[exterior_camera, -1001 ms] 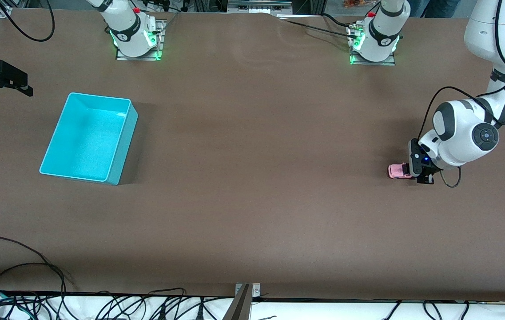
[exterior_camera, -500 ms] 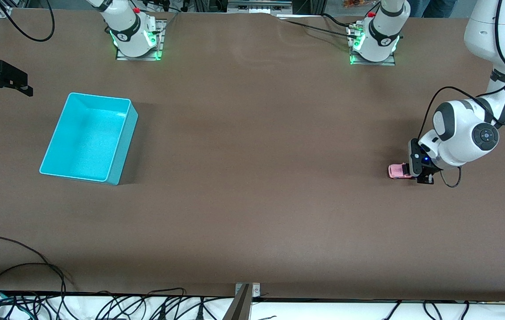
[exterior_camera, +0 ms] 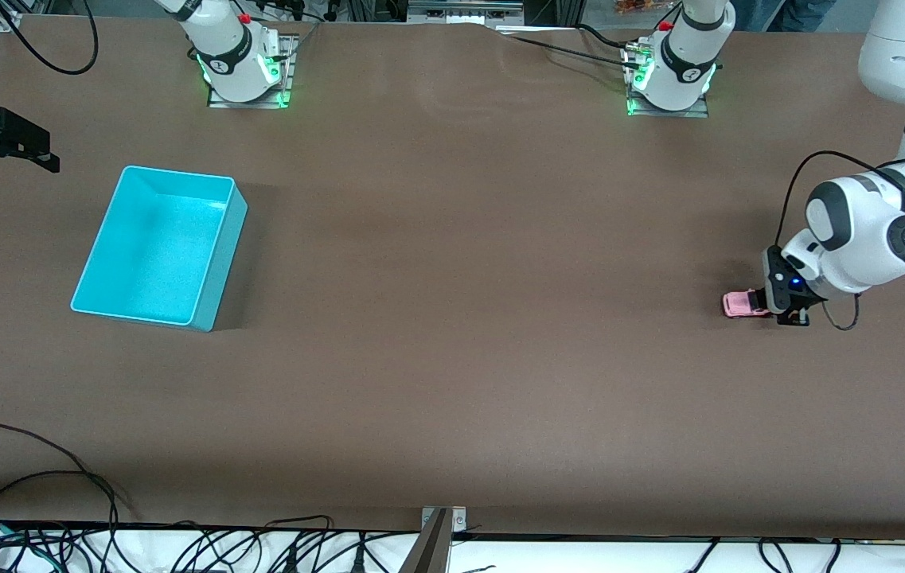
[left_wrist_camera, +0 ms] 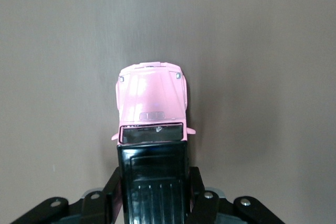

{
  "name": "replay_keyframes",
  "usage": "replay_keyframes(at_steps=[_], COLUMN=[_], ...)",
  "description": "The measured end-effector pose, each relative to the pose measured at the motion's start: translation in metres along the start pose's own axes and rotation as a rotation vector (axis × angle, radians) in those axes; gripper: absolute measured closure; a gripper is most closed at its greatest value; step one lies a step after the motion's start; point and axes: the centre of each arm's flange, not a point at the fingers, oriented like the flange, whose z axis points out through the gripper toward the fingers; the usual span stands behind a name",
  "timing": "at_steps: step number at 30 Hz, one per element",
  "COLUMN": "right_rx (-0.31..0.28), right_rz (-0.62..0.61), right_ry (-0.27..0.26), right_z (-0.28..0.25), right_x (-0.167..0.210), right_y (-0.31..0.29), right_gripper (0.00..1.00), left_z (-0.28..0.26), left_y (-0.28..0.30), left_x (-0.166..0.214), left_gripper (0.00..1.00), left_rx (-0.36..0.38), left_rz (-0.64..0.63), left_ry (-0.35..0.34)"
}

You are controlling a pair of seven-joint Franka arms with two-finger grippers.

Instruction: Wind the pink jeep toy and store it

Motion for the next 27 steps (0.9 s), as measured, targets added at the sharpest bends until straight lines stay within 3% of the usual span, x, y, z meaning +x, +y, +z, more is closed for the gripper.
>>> replay_keyframes(at_steps=[10, 27], right_rx=[0.000, 0.001], right_rz=[0.000, 0.002], right_ry=[0.000, -0.003], right_z=[0.000, 0.000], right_x=[0.000, 0.000], right_y=[0.000, 0.001], right_gripper=[0.00, 0.00], left_z=[0.000, 0.000], left_y=[0.005, 0.011], left_x=[-0.066, -0.123], left_gripper=[0.47, 0.47], left_rx=[0.012, 0.034], left_rz=[0.020, 0.063], left_ry=[-0.005, -0.019])
